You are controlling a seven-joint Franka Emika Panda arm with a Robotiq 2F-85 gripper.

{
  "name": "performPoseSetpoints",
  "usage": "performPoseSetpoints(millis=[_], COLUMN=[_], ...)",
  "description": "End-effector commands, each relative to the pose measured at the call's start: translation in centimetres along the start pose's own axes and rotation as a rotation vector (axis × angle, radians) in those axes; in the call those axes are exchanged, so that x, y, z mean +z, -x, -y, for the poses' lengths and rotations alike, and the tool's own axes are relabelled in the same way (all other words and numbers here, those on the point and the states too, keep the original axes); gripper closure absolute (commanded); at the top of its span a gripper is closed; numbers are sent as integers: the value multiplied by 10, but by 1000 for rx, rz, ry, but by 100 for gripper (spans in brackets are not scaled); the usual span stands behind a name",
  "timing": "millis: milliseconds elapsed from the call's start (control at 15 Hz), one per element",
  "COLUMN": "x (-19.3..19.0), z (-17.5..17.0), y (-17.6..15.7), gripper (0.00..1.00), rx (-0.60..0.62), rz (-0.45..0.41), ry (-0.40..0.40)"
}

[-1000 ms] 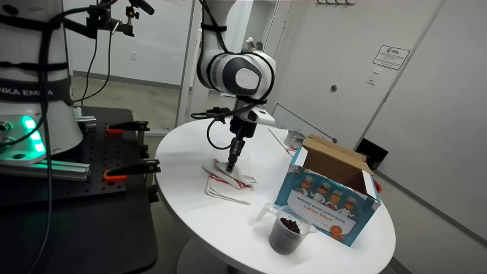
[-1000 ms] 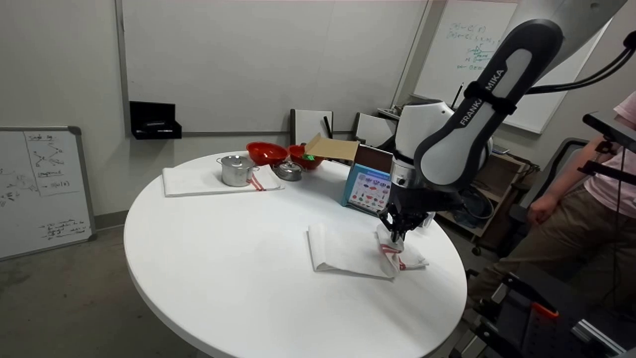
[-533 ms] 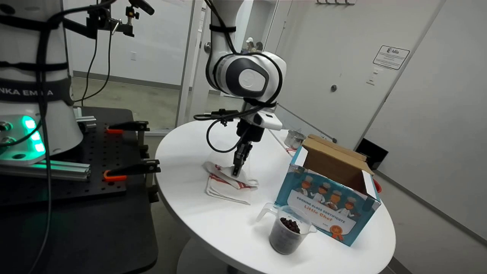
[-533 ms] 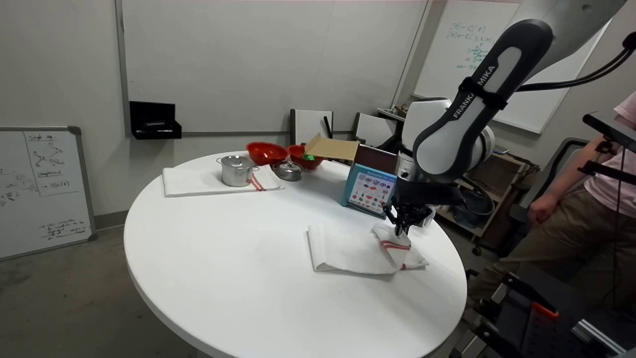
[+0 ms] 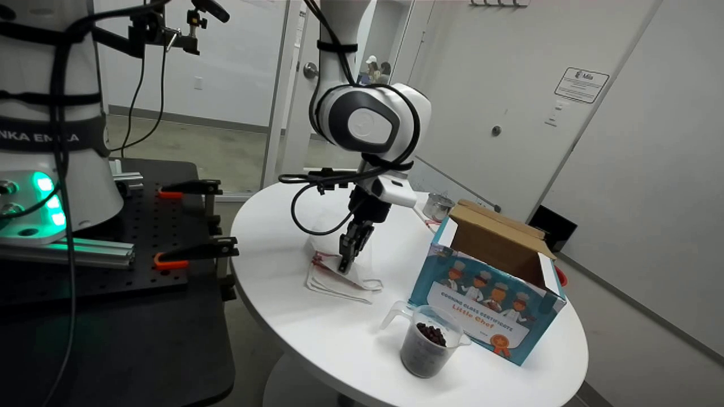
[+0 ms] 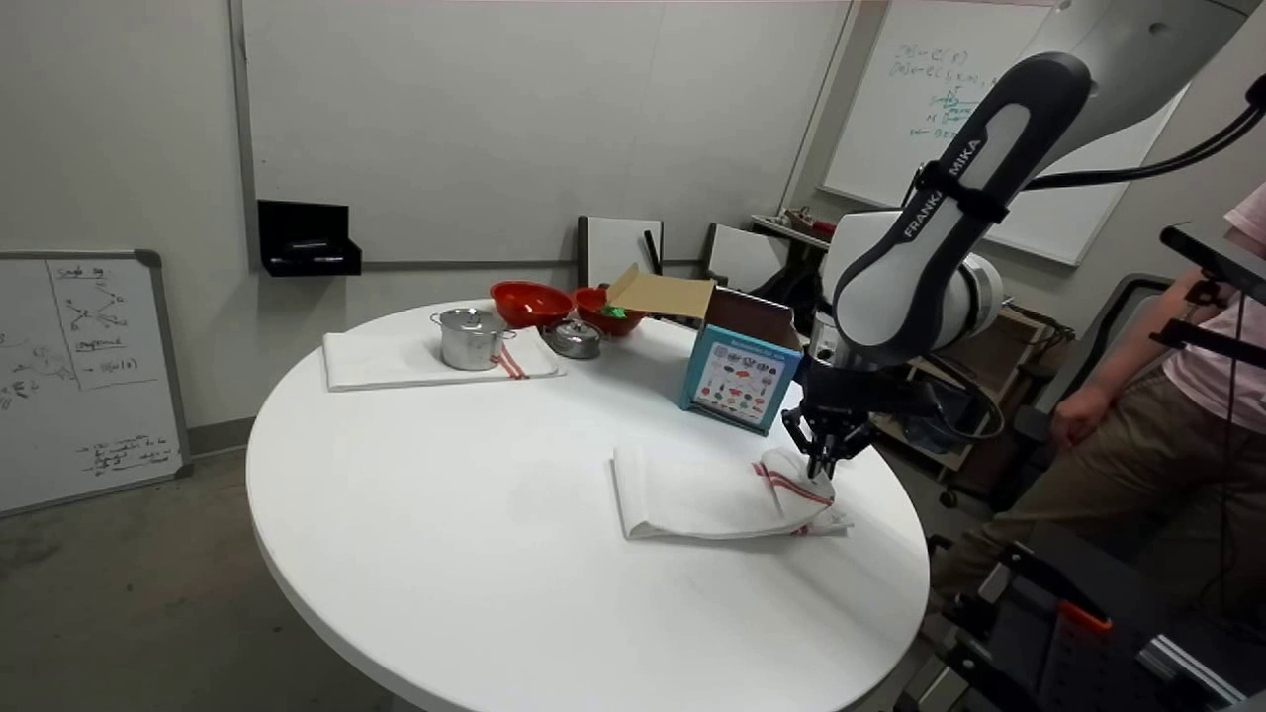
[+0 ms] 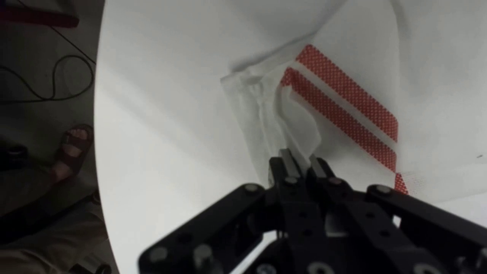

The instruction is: Fold the towel

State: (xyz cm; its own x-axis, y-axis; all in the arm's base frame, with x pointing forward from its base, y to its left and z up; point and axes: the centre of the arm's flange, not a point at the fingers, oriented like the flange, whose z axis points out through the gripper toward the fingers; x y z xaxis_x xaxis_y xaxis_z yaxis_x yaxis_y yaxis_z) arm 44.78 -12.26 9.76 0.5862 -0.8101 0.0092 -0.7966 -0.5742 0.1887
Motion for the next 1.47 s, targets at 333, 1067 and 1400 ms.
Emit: performPoseSetpoints(millis=[333,1067,1400], x=[25,34,26], z=[-26,-50,-43], y=[32,35,40], gripper=[98,32,0], rx=[117,246,228], rz=[107,174,158], ry=[8,-4,-12])
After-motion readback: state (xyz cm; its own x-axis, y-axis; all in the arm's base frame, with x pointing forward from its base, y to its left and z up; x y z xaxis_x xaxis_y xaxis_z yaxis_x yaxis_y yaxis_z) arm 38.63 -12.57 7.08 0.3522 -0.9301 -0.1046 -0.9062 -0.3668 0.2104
